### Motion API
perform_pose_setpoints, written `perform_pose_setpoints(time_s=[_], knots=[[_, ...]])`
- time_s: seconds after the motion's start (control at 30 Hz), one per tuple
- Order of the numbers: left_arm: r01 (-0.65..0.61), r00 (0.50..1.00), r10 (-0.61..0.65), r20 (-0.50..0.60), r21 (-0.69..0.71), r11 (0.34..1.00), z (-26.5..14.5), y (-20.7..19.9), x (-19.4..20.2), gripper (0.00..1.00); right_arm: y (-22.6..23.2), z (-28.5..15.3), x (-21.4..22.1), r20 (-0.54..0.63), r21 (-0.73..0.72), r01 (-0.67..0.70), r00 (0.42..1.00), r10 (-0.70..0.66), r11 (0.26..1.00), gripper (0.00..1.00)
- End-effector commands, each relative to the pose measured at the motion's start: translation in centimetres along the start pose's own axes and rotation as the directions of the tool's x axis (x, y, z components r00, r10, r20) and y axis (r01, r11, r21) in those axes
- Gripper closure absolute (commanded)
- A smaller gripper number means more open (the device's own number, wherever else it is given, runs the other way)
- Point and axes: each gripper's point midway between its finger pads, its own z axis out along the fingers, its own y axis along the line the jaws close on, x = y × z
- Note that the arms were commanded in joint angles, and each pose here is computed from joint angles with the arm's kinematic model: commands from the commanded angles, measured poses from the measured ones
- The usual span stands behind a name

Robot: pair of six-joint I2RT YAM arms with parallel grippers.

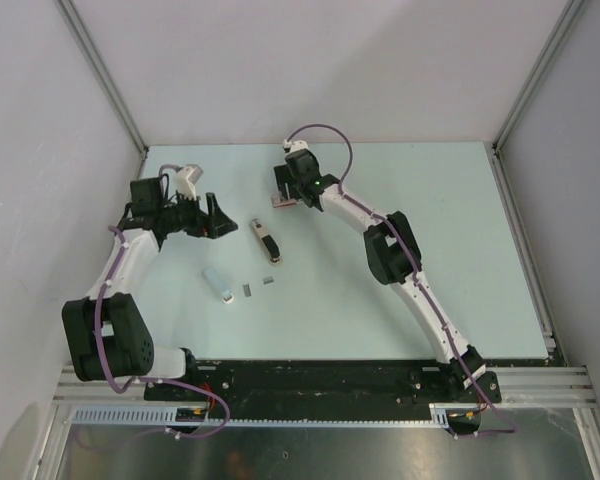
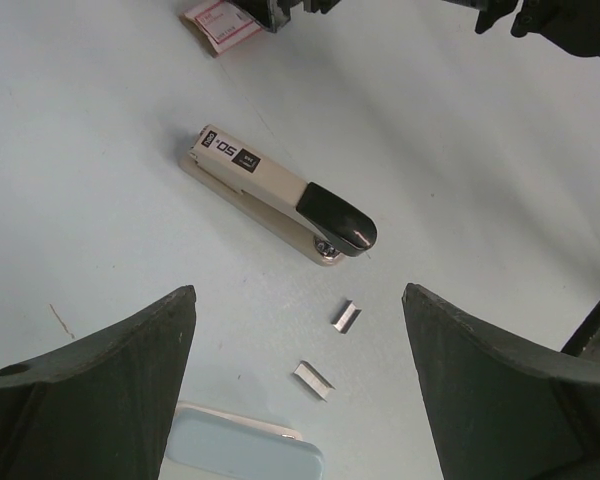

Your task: Unload the staples from the stapler

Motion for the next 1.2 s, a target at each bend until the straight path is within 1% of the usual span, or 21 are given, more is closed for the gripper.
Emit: perform_pose_setpoints(time_s=[0.0, 0.13, 0.37, 0.67, 0.9, 1.17], knots=[[-0.045, 0.998, 0.044, 0.05, 0.024, 0.999, -1.2, -1.5, -1.5, 0.11, -1.2, -2.6, 3.0, -0.145, 0.056, 0.062, 0.988, -0.054, 0.996, 0.23], [-0.059, 0.996, 0.057, 0.064, 0.023, 0.998, -1.8, -2.0, -1.7, 0.11, -2.1, -4.0, 4.7, -0.2, 0.085, 0.083, 0.978, -0.064, 0.993, 0.26], [-0.083, 0.993, 0.08, 0.087, 0.022, 0.996, -2.8, -3.1, -2.1, 0.11, -3.1, -7.1, 6.3, -0.229, 0.122, 0.08, 0.972, -0.05, 0.989, 0.28], [-0.119, 0.987, 0.117, 0.109, 0.015, 0.993, -4.0, -4.3, -2.2, 0.11, -4.6, -10.8, 11.5, -0.309, 0.154, 0.036, 0.951, 0.013, 0.987, 0.33], [-0.13, 0.985, 0.128, 0.117, 0.016, 0.991, -4.6, -4.9, -2.2, 0.11, -5.2, -13.8, 14.1, -0.33, 0.2, -0.005, 0.941, 0.072, 0.98, 0.35], [-0.143, 0.982, 0.139, 0.128, 0.025, 0.989, -5.1, -5.6, -2.3, 0.11, -5.1, -16.5, 15.6, -0.335, 0.276, -0.022, 0.935, 0.118, 0.961, 0.36]])
